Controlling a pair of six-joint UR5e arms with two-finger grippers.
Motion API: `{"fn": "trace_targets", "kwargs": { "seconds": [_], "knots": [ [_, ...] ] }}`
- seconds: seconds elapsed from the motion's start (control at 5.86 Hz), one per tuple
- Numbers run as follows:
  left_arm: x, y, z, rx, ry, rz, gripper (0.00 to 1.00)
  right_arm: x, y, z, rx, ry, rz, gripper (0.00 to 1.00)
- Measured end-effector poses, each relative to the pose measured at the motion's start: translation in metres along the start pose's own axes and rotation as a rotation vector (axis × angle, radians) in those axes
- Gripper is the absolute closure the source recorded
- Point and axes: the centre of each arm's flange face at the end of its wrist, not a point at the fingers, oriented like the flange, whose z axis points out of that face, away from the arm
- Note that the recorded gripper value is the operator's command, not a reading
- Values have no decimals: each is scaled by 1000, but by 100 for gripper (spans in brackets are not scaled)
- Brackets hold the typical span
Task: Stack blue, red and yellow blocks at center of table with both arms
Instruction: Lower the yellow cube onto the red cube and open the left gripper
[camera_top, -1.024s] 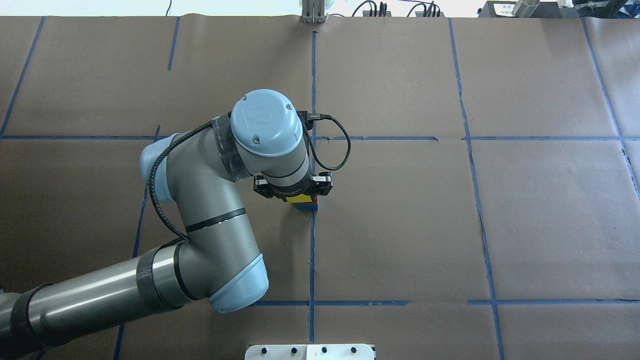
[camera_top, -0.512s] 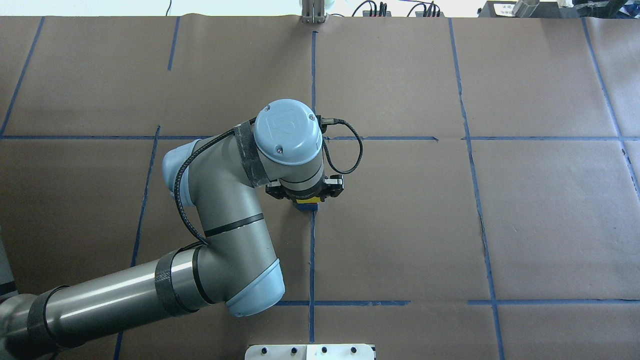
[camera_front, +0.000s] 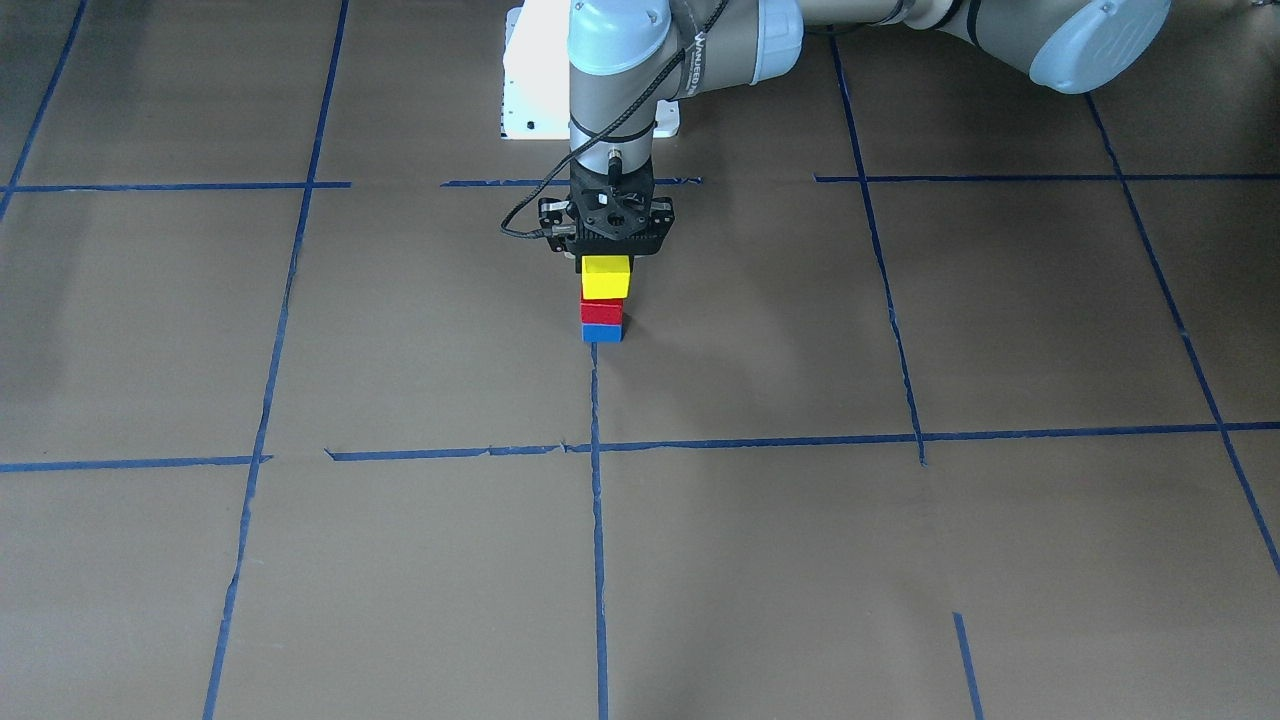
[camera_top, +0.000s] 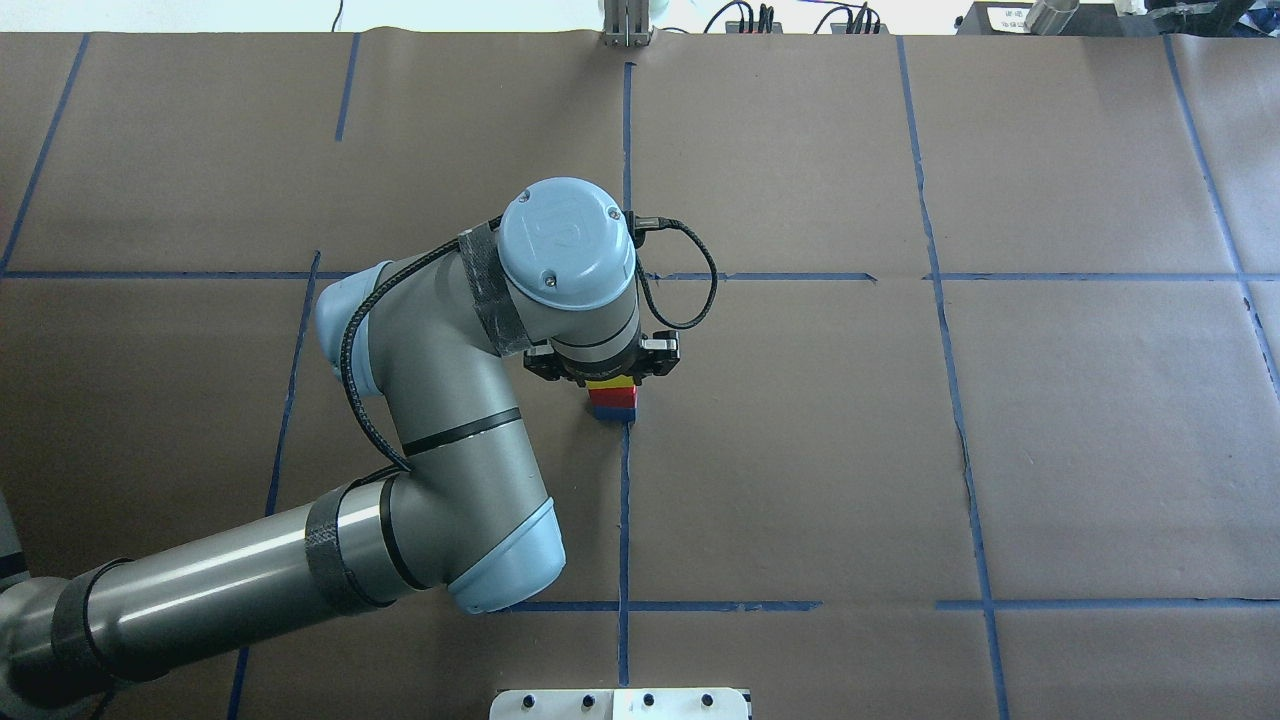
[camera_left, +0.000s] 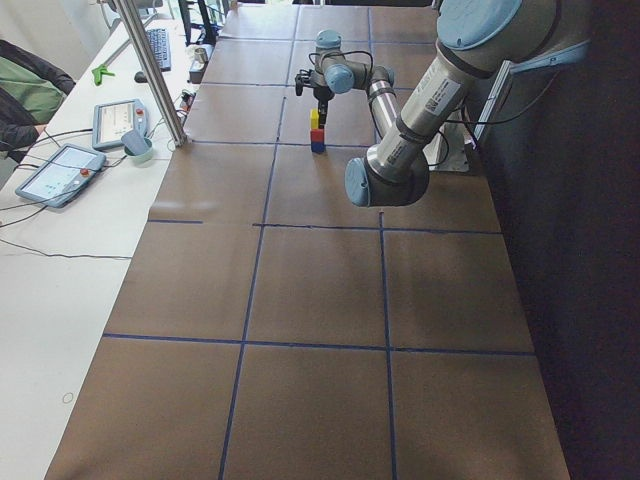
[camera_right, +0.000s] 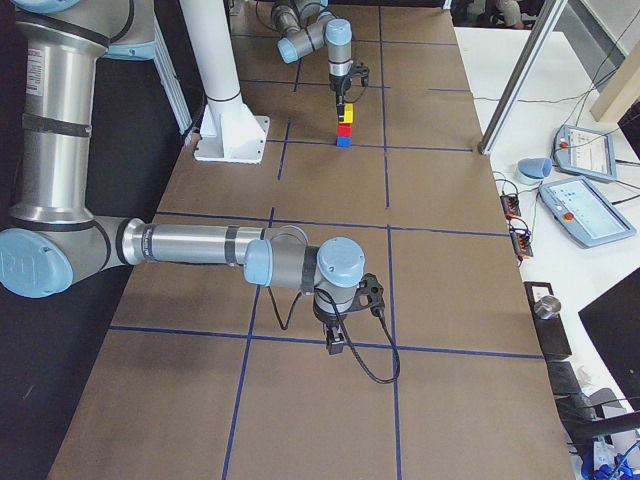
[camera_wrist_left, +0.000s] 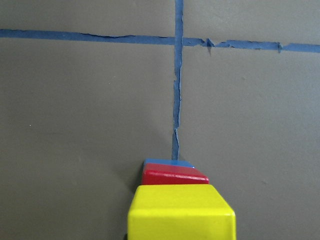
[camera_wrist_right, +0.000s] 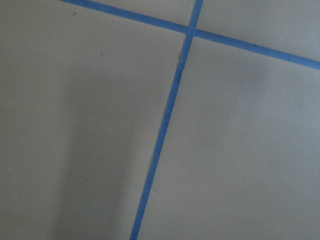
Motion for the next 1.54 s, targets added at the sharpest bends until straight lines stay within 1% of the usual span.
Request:
{"fn": "trace_targets", "kwargs": {
  "seconds": [0.34, 0.68, 0.85, 1.02, 1.2, 1.37, 1.54],
  "knots": [
    [-2, -5, 6, 4, -10, -4, 76, 0, 0, 0, 0, 0, 0, 0],
    [1, -5, 5, 5, -6, 3, 74, 0, 0, 0, 0, 0, 0, 0],
    [3, -4, 3, 5, -2, 7, 66, 0, 0, 0, 0, 0, 0, 0],
    [5, -4, 4, 4, -2, 10, 50, 0, 0, 0, -1, 0, 0, 0],
    [5, -4, 5, 2, -3, 10, 23, 1, 0, 1, -1, 0, 1, 0],
    [5, -4, 5, 1, -3, 11, 0, 1, 0, 1, -2, -1, 2, 0],
    [5, -4, 5, 2, -3, 11, 0, 1, 1, 1, -3, -2, 3, 0]
  ]
}}
